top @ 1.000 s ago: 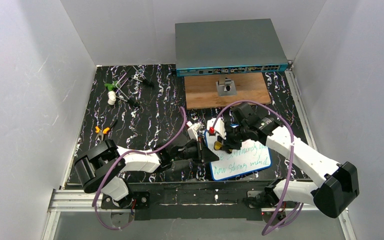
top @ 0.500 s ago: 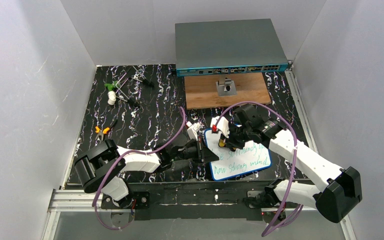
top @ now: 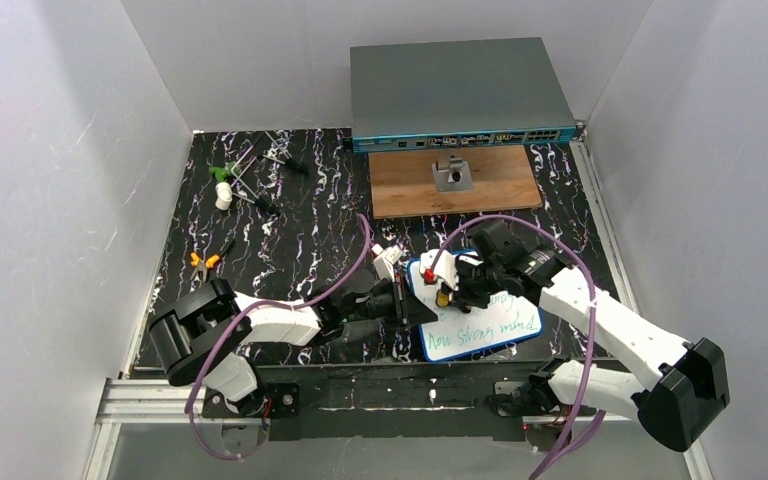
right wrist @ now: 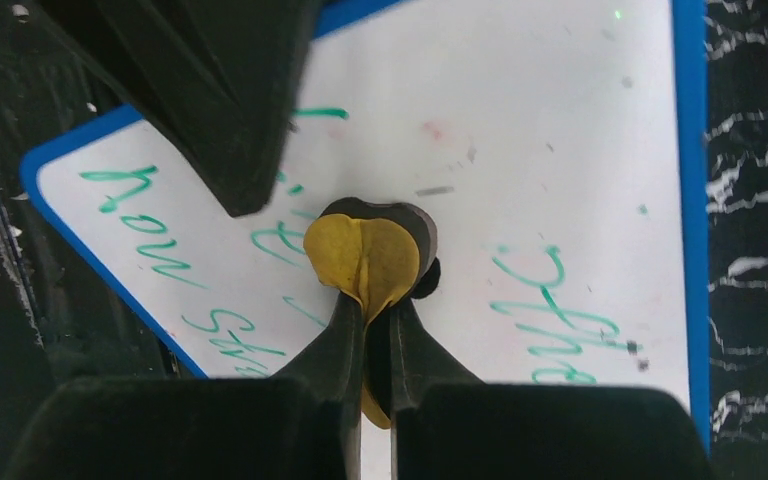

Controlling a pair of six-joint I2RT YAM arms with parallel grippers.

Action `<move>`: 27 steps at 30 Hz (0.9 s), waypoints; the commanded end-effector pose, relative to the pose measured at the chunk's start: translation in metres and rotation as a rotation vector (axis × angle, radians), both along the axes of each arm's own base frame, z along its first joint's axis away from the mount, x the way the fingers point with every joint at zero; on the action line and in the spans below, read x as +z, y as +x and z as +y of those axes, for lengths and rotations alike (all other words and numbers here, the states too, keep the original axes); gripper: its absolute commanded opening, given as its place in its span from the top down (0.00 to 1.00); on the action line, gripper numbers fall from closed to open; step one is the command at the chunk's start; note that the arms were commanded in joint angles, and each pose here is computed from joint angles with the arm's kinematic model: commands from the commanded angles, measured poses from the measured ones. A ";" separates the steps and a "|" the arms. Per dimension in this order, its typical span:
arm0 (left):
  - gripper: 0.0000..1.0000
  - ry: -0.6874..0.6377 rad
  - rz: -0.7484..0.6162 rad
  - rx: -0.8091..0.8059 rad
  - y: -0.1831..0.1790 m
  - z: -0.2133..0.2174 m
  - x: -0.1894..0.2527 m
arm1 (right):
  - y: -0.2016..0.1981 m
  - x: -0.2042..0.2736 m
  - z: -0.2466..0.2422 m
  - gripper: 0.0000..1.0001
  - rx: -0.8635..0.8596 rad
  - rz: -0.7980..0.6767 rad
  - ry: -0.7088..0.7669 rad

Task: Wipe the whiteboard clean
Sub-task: Erase the whiteboard at the center of the board.

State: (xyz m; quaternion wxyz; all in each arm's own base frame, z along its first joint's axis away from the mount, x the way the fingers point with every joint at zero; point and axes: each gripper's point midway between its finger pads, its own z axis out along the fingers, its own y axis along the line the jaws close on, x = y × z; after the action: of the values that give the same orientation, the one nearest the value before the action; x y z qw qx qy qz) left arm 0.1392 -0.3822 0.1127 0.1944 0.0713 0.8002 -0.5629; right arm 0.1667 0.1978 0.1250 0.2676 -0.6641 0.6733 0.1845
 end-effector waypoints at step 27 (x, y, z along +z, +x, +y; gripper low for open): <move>1.00 -0.063 -0.047 -0.066 -0.005 0.003 0.017 | 0.056 0.010 -0.013 0.99 -0.221 -0.110 -0.051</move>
State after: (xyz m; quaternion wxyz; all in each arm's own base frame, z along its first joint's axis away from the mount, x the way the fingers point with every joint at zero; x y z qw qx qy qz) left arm 0.1405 -0.3785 0.1108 0.1829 0.0682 0.7978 -0.5704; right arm 0.1913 0.1893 0.1264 0.2620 -0.6396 0.7085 0.1429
